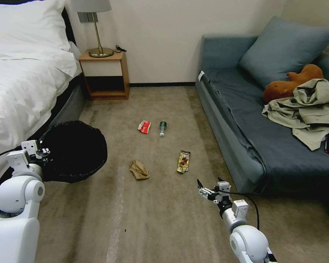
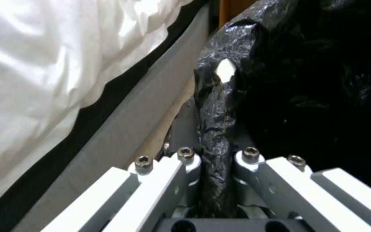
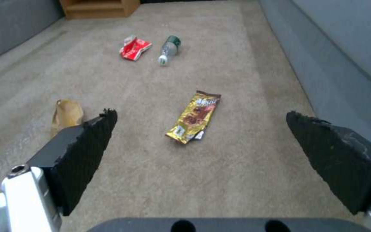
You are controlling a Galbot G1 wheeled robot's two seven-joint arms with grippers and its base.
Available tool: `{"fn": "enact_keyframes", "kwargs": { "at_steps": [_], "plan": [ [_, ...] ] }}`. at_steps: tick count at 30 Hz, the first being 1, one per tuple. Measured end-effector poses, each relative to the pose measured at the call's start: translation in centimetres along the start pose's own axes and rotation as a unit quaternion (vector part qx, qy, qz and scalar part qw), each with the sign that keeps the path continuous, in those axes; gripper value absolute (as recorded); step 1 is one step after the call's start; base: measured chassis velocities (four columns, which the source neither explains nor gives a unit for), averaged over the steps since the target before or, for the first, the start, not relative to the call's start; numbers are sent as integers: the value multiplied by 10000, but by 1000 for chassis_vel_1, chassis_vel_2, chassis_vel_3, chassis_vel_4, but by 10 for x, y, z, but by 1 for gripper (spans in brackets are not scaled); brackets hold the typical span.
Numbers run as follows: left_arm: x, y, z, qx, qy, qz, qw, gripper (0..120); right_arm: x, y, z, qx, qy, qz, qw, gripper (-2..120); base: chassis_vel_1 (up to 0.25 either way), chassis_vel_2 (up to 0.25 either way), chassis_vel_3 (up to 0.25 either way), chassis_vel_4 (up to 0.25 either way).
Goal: Pick up the trash bin, then pick up the garbage on the floor and place it into the trash bin.
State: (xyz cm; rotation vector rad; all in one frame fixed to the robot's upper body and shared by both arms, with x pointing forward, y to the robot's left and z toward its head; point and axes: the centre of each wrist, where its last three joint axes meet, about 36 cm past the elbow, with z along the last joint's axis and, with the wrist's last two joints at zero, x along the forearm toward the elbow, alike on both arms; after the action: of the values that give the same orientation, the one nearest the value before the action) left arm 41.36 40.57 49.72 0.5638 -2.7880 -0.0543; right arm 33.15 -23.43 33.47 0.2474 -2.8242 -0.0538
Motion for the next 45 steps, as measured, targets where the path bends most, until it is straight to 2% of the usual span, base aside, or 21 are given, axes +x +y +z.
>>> {"fn": "enact_keyframes", "kwargs": {
  "at_steps": [45],
  "plan": [
    [0, 2, 4, -7, 27, 16, 10000, 3, -1, 8, 12, 67, 91, -75, 9999, 100, -61, 104, 64, -101]
  ]
}}
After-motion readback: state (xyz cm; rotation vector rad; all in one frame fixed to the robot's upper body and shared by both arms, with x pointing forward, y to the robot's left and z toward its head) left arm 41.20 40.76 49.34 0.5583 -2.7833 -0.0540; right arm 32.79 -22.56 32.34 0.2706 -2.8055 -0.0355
